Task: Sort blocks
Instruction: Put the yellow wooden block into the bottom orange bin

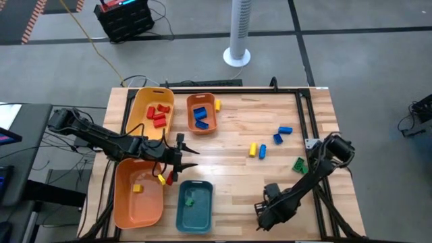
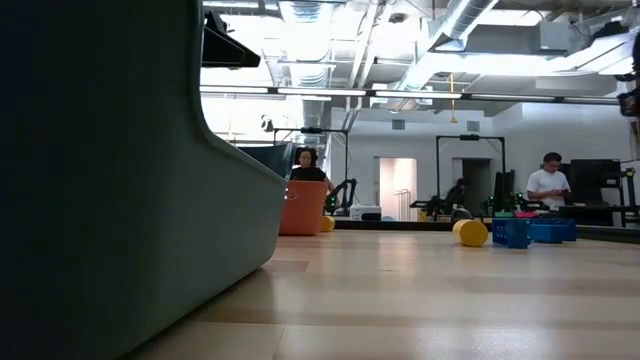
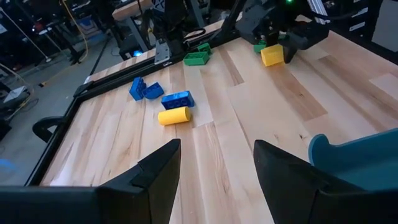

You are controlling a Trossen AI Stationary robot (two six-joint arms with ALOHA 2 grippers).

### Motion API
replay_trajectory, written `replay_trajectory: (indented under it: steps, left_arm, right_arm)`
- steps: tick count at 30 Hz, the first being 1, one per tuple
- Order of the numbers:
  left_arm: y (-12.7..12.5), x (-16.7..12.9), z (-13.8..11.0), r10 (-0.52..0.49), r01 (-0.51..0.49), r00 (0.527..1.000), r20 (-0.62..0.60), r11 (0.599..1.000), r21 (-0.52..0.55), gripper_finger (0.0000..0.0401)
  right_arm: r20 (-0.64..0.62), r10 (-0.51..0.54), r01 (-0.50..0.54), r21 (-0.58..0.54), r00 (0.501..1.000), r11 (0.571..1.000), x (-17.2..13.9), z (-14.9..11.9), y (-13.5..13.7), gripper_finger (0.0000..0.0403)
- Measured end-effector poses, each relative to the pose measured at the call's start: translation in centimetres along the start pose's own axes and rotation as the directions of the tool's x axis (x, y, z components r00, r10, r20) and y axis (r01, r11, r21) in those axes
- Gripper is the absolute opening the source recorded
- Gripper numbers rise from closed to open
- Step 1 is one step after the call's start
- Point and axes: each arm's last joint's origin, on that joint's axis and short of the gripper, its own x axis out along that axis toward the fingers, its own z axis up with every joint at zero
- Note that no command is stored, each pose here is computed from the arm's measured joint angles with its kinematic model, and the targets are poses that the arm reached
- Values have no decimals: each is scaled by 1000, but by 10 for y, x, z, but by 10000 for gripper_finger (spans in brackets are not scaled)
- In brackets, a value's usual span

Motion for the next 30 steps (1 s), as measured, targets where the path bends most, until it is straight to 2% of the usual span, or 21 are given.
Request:
replay_trajectory:
  steps: [6, 12, 21, 30]
  left_arm:
    - [0, 0, 0, -7, 7, 1000, 3, 1000, 3, 196]
    - [1, 0, 4, 3, -2, 999, 41, 1000, -17, 196]
    - [1, -11, 10, -7, 8, 998, 65, 1000, -16, 197]
    - [2, -15, 9, -11, 11, 999, 52, 1000, -14, 197]
  right_arm:
    - [-5, -13, 13, -79, 1000, 997, 0, 18, 7, 191]
    - [55, -15, 23, -145, 998, 989, 0, 40, 13, 125]
    - [131, 4, 31, -262, 991, 965, -1, 80, 25, 142]
    - [210, 116, -38, -341, 971, 939, -28, 118, 27, 131]
